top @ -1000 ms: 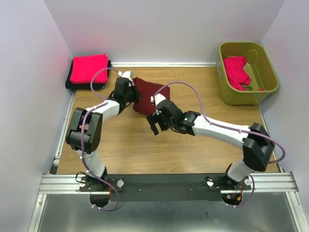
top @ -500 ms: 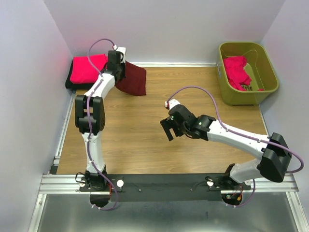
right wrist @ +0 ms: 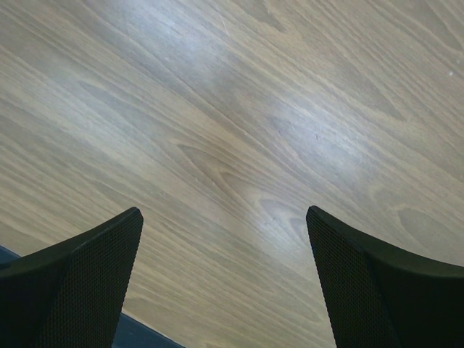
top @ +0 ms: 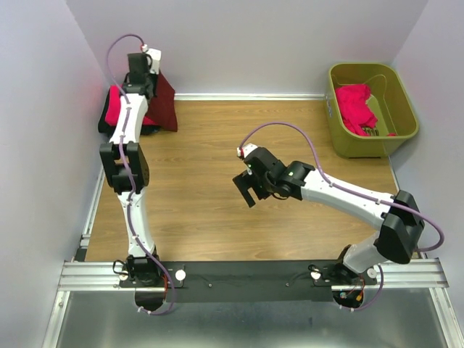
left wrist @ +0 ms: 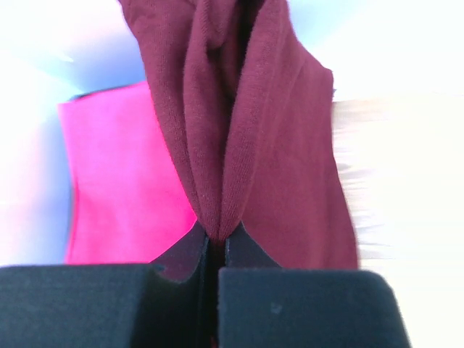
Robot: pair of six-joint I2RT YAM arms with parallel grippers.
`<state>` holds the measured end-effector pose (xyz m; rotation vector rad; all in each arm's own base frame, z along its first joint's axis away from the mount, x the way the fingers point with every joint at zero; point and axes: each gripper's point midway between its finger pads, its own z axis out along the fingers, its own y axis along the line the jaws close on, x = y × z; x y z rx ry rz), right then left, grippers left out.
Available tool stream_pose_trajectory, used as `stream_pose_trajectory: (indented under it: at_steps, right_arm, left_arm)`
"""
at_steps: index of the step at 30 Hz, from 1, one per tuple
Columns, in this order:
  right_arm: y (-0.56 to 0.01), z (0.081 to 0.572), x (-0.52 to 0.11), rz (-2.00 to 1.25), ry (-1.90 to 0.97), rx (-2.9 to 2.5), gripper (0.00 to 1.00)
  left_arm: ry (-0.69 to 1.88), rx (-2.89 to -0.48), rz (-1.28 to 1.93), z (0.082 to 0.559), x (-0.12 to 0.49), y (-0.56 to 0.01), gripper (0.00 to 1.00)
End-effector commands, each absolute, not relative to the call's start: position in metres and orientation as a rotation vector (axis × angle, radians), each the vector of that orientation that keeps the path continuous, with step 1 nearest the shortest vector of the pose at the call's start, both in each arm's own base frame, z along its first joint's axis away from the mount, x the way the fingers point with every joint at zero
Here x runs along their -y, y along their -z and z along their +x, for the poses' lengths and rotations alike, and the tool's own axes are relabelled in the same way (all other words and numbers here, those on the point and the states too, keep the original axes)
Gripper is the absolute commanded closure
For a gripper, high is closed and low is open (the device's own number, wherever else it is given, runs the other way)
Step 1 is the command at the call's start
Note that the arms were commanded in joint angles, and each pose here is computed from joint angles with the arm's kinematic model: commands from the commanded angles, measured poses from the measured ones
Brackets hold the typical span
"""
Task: Fold and stack the t-shirts
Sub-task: Neatly place the folded tshirt to the corner
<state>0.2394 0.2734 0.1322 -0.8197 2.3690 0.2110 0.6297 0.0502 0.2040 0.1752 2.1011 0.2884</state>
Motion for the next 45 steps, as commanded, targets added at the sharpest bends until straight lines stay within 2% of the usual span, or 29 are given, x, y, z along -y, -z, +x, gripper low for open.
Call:
stream_pose_trajectory:
  at_steps: [1,7,10,16,19,22,28,29,32,33,35,41,45]
  right_arm:
    - [-0.132,0.240,-0.276,-0.885,-0.189,-2.394,0.00]
    - [-0.124,0.243,-0.276,-0.917,-0.152,-2.415,0.00]
    - [-0.121,0.243,-0.274,-0.923,-0.126,-2.425,0.00]
    - [-0.114,0.242,-0.269,-0.929,-0.093,-2.448,0.00]
    - [-0.112,0.242,-0.268,-0.928,-0.083,-2.455,0.00]
    - [-0.110,0.243,-0.267,-0.928,-0.065,-2.460,0.00]
    - [-0.107,0.242,-0.265,-0.928,-0.052,-2.473,0.00]
    - [-0.107,0.242,-0.265,-0.925,-0.051,-2.475,0.00]
    - [-0.107,0.244,-0.262,-0.910,-0.030,-2.474,0.00]
    - [-0.107,0.244,-0.261,-0.903,-0.020,-2.477,0.00]
    - [-0.107,0.248,-0.258,-0.872,0.000,-2.482,0.00]
    - [-0.113,0.268,-0.241,-0.697,0.037,-2.520,0.00]
    - [-0.134,0.294,-0.215,-0.492,0.060,-2.512,0.00]
  left_arm:
    - [-0.304,-2.021,0.197,0.630,-0.088,-0.244,1.00]
    - [-0.341,-1.964,0.068,0.635,-0.155,-0.254,1.00]
    - [-0.387,-1.994,0.041,0.641,-0.174,-0.226,1.00]
    - [-0.509,-1.967,-0.091,0.649,-0.206,-0.209,1.00]
    - [-0.572,-1.951,-0.152,0.649,-0.218,-0.205,0.88]
    - [-0.642,-1.921,-0.232,0.646,-0.234,-0.206,0.85]
    - [-0.664,-1.874,-0.309,0.641,-0.251,-0.214,0.85]
    - [-0.677,-1.868,-0.321,0.640,-0.254,-0.215,0.83]
    - [-0.706,-1.852,-0.369,0.634,-0.260,-0.220,0.59]
    - [-0.706,-1.848,-0.376,0.633,-0.259,-0.222,0.40]
    - [-0.685,-1.831,-0.383,0.629,-0.255,-0.236,0.25]
    - [-0.623,-1.753,-0.438,0.604,-0.243,-0.291,0.21]
    - [-0.509,-1.726,-0.416,0.587,-0.213,-0.327,0.20]
